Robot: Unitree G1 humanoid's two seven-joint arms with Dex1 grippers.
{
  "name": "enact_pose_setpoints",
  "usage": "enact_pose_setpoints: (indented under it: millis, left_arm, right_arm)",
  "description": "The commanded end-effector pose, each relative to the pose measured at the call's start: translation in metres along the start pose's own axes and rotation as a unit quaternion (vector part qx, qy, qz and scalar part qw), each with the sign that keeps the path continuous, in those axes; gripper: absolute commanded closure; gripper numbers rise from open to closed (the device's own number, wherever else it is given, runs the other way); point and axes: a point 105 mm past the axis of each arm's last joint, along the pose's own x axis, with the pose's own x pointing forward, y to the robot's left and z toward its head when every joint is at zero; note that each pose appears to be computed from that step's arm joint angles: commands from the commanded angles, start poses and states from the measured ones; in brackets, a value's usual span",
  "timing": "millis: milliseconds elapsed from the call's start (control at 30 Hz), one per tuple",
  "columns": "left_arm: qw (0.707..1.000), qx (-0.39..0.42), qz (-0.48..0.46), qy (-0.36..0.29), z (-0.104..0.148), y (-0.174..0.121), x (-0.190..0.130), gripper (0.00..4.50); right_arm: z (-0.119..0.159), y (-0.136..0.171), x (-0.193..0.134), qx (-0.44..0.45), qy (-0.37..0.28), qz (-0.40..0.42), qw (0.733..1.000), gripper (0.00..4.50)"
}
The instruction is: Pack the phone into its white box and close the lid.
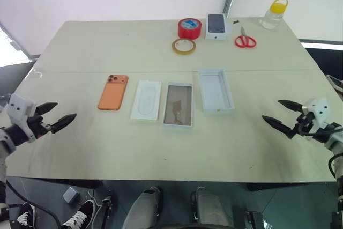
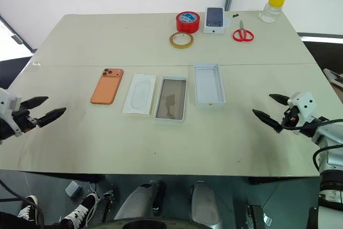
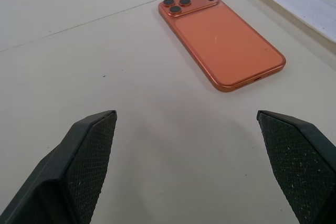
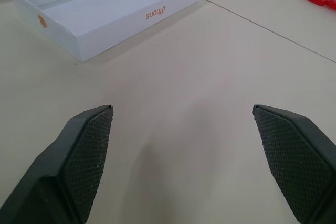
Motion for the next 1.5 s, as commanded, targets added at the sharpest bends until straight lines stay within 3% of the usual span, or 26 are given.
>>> enact_pose_setpoints:
  millis: [33,1000,1100,1200,1333,1500]
  left_arm:
    - [1.000,0.016,0.002,-0.014,0.010,0.002,-0.001,0.00]
    - [0.999,0.036,-0.001,-0.035,0.020,-0.003,0.006,0.00]
    - [0.999,-0.008,-0.014,-0.032,0.024,-0.011,0.016,0.00]
    - [0.997,-0.057,-0.031,-0.036,0.035,-0.031,0.033,0.00]
    - [0.990,-0.111,-0.080,-0.027,0.049,-0.070,0.058,0.00]
    - [0.976,-0.197,-0.091,0.005,0.053,-0.095,0.086,0.00]
  right_arm:
    - [0.010,-0.003,0.003,-0.014,-0.018,-0.003,1.000,0.06]
    - [0.007,-0.006,0.006,-0.016,-0.018,-0.002,1.000,0.06]
    - [0.020,0.000,0.013,-0.032,-0.032,0.017,0.999,0.06]
    - [0.051,0.014,0.031,-0.050,-0.074,0.052,0.995,0.06]
    - [0.084,0.044,0.054,-0.076,-0.115,0.100,0.985,0.06]
    - [0.111,0.079,0.075,-0.090,-0.144,0.158,0.973,0.06]
